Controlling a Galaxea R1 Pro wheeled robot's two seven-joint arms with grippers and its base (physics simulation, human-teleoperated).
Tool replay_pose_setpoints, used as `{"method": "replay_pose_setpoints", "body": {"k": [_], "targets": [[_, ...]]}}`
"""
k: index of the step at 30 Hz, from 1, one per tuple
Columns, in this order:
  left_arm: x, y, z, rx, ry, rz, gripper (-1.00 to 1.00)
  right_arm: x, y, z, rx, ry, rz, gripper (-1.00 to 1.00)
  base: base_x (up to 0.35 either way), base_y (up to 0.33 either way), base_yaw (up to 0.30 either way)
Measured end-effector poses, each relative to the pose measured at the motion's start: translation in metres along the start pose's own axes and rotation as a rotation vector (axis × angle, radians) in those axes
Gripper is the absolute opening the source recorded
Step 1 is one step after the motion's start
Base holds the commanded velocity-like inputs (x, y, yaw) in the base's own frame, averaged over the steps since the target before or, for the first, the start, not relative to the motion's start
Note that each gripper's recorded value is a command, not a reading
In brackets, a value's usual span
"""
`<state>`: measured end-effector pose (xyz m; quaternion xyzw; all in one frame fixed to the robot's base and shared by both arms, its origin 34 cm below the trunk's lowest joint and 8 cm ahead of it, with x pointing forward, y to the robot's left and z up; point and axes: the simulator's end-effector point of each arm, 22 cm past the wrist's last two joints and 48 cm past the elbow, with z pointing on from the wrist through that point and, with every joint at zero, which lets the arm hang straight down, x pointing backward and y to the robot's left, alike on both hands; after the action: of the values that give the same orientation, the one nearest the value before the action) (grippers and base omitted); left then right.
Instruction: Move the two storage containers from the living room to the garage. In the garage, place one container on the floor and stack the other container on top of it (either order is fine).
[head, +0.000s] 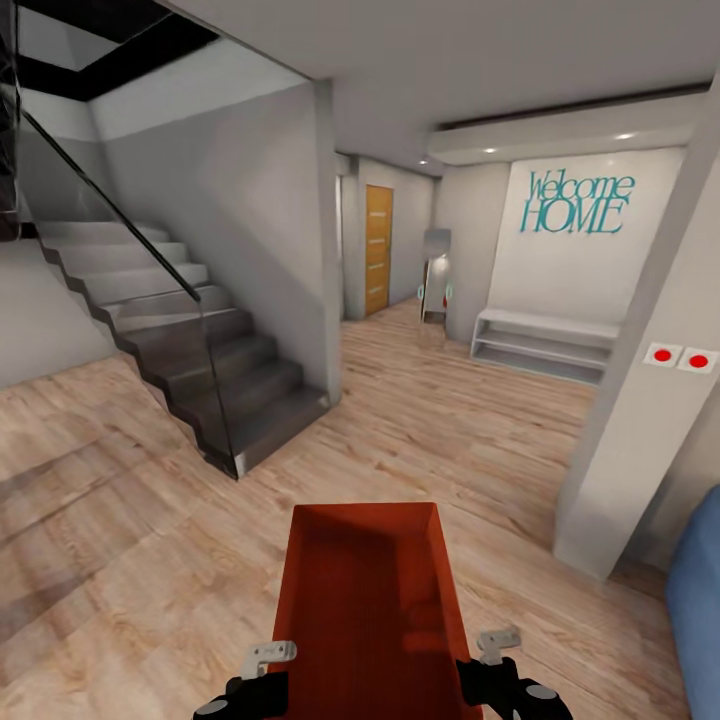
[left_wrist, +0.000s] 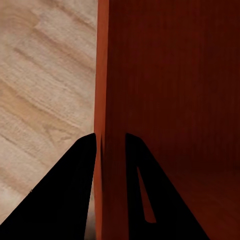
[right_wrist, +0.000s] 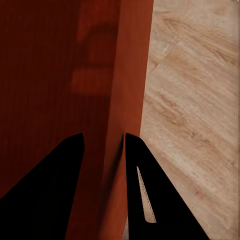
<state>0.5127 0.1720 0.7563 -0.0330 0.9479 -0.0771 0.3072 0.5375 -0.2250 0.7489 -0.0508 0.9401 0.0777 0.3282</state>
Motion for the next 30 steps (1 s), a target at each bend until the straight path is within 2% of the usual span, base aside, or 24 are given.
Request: {"method": "replay_pose_setpoints", "body": {"k": [17, 30], "targets": [[0.0002, -0.0001, 0.0000, 0.000, 0.001, 0.000, -1.00, 0.0002, -0.0001, 0.0000, -0.001, 0.000, 0.000, -1.00, 0.330, -0.082, -0.006], [0.0001, 0.0002, 0.0000, 0.000, 0.001, 0.000, -1.00, 0.0003, 0.0001, 0.0000, 0.000, 0.001, 0.000, -1.00, 0.330, -0.080, -0.209]]}}
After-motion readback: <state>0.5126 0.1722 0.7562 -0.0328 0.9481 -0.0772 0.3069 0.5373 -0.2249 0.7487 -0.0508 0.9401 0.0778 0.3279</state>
